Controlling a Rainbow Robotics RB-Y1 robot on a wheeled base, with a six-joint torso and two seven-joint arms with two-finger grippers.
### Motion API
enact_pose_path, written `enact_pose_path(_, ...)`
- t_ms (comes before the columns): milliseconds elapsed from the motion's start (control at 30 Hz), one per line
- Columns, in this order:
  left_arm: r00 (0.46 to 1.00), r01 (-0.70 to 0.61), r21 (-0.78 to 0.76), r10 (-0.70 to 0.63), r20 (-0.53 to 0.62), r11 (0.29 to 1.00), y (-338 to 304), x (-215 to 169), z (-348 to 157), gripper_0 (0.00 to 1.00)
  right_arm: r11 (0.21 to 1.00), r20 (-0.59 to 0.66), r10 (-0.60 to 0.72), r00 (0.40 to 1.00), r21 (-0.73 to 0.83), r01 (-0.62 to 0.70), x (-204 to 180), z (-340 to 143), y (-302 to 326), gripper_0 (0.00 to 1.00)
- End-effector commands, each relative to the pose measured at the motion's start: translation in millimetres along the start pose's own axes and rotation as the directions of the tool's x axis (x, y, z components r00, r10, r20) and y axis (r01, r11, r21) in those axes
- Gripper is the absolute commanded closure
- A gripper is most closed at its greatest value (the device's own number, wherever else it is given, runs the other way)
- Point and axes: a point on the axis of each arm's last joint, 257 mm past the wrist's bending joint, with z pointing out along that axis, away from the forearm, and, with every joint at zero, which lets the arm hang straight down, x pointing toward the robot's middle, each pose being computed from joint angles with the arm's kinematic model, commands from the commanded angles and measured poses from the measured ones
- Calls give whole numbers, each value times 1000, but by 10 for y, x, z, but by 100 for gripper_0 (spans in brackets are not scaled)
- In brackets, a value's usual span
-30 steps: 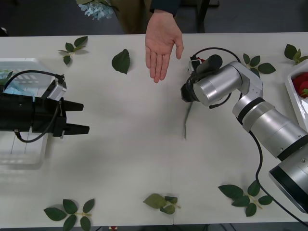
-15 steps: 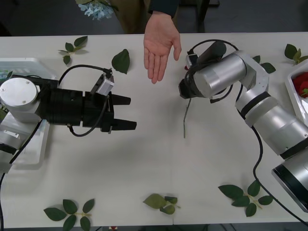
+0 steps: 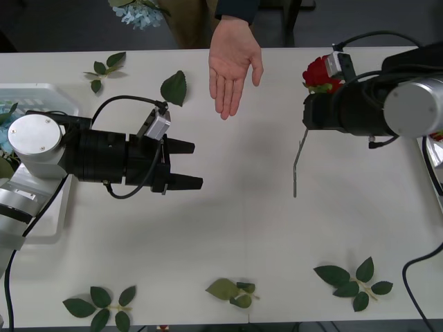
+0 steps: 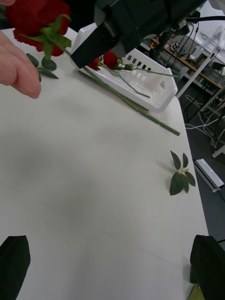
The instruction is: Place the red flowers into the right box and the blue flowers into the left box. If a person shows an open palm, hand one flower to the person first, then continue sorting.
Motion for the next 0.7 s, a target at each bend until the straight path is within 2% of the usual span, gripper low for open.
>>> enact_pose_path(33, 999, -48, 35, 47, 23, 998, -94, -130, 89, 0, 988, 101, -141, 985, -45, 146, -38, -474, 81, 100)
enact_pose_path(233, 999, -48, 35, 47, 23, 998, -94, -130, 89, 0, 947, 306, -218, 927, -161, 276, -408, -887, 838, 100)
enact_pose_path(433, 999, -48, 35, 47, 23, 998, -94, -130, 89, 0, 888, 553, -223, 803, -225, 401, -854, -1107, 1622, 100)
enact_pose_path(667, 999, -48, 35, 47, 23, 998, -94, -130, 89, 0, 845, 684, -334, 649, -88, 527, -1043, -1098, 1976, 100)
enact_pose_path(700, 999, -48, 35, 47, 23, 998, -94, -130, 89, 0, 844, 687, -343, 641, -76, 532, -1047, -1079, 1981, 100)
